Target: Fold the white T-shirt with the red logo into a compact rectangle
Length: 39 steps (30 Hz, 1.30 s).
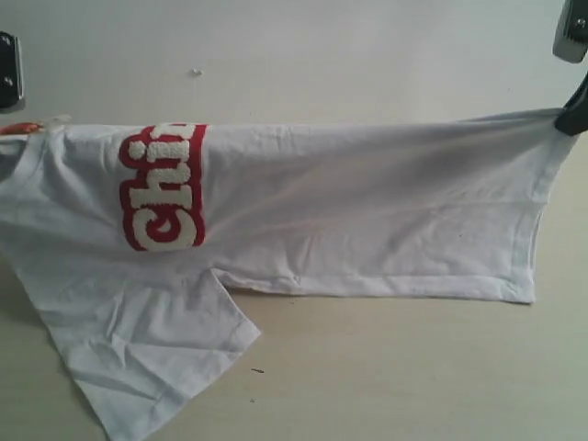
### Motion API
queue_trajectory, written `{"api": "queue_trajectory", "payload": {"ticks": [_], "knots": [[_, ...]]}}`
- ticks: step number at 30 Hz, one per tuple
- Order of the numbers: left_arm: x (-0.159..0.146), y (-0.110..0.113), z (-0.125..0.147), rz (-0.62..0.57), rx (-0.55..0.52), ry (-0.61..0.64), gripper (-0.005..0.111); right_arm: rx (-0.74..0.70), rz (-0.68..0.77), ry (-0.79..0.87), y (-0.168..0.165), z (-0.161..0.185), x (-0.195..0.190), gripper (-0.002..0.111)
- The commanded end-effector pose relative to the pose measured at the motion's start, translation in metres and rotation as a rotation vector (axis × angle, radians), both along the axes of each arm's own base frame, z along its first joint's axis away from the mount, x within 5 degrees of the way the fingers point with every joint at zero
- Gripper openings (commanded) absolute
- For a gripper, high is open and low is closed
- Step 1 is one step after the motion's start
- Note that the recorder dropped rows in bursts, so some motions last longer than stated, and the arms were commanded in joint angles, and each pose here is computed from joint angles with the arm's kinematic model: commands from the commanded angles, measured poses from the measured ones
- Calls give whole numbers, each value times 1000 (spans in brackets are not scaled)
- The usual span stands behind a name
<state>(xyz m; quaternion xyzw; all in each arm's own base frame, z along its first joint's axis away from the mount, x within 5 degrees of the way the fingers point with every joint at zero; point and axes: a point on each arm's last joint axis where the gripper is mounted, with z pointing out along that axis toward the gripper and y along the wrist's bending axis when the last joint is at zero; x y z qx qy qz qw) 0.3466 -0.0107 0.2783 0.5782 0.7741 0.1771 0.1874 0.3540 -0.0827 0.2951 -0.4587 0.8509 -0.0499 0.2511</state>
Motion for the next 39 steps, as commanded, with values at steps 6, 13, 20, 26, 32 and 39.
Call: {"api": "queue_trajectory", "payload": {"ticks": [6, 13, 20, 26, 32, 39], "knots": [[-61, 8, 90, 171, -86, -270, 0, 172, -180, -231, 21, 83, -42, 0], [-123, 12, 139, 214, -128, -412, 0, 265, -212, -319, 41, 130, -90, 0], [-159, 15, 151, 254, -153, -399, 0, 377, -209, -319, 58, 146, -120, 0], [-162, 10, 137, 241, -183, -292, 0, 432, -217, -196, 61, 112, -120, 0], [-160, 10, 127, 193, -146, -297, 0, 364, -206, -213, 65, 95, -114, 0], [-172, 11, 138, 228, -181, -340, 0, 347, -158, -304, 74, 127, -130, 0]]}}
